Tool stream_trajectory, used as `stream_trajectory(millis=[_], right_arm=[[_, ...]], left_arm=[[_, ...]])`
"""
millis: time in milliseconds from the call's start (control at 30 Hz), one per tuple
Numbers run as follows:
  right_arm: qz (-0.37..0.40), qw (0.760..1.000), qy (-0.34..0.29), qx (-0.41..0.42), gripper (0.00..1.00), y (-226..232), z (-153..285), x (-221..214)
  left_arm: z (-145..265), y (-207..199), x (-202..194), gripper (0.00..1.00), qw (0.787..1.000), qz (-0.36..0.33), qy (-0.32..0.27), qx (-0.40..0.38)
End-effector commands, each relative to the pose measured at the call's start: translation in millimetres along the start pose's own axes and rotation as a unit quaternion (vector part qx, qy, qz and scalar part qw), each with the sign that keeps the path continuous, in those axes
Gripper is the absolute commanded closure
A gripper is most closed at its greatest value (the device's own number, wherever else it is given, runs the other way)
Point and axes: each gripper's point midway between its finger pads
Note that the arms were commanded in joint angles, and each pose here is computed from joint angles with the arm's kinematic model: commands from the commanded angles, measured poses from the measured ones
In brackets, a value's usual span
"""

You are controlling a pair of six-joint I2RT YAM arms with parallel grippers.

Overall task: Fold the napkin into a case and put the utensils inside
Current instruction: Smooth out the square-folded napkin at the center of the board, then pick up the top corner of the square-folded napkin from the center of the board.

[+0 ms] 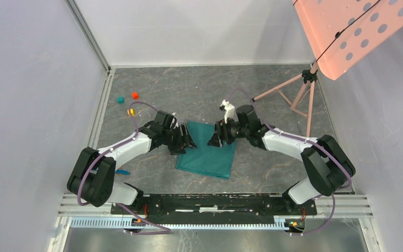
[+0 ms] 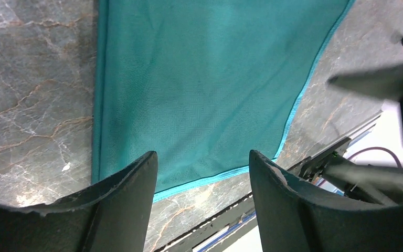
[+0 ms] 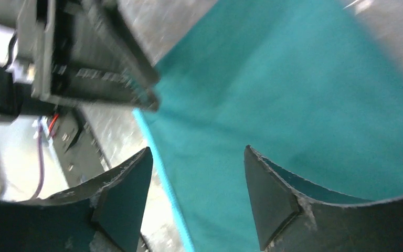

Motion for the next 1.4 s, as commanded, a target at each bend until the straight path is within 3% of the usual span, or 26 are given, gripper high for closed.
stream_trajectory(millis=[0,333,733,933,1167,1367], right_arm=[[-0.034,0.997,0.021,0.073,0.33,48,1,-36],[-0.063,0.992,0.101,0.047,0.43,49,26,-135],[-0.025,0.993,0.096,0.066,0.40,74,28,-109],[-0.045,0.989,0.113,0.080,0.43,77,26,-133],[-0.019,0.989,0.149,-0.009,0.45,42,33,-156],[0.020,0.978,0.181,-0.104,0.44,1,56,-158]], left_arm=[[-7,10,-1,0.29,1.000,-0.019,0.002,0.007],[-18,48,-12,0.28,0.998,-0.012,0.008,0.061],[18,20,-9,0.22,0.999,-0.035,-0.016,0.026],[9,56,-21,0.20,0.997,-0.015,-0.012,0.077],[-10,77,-39,0.26,0.998,0.019,0.001,0.068],[-21,67,-66,0.33,0.998,0.026,0.036,0.036]])
Point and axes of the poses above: each gripper's point midway between its finger pads, its own z axis back along the fingers, its own y axis along the line the jaws close on, x = y × z, and after that the axes turned 9 degrees about z, right-handed
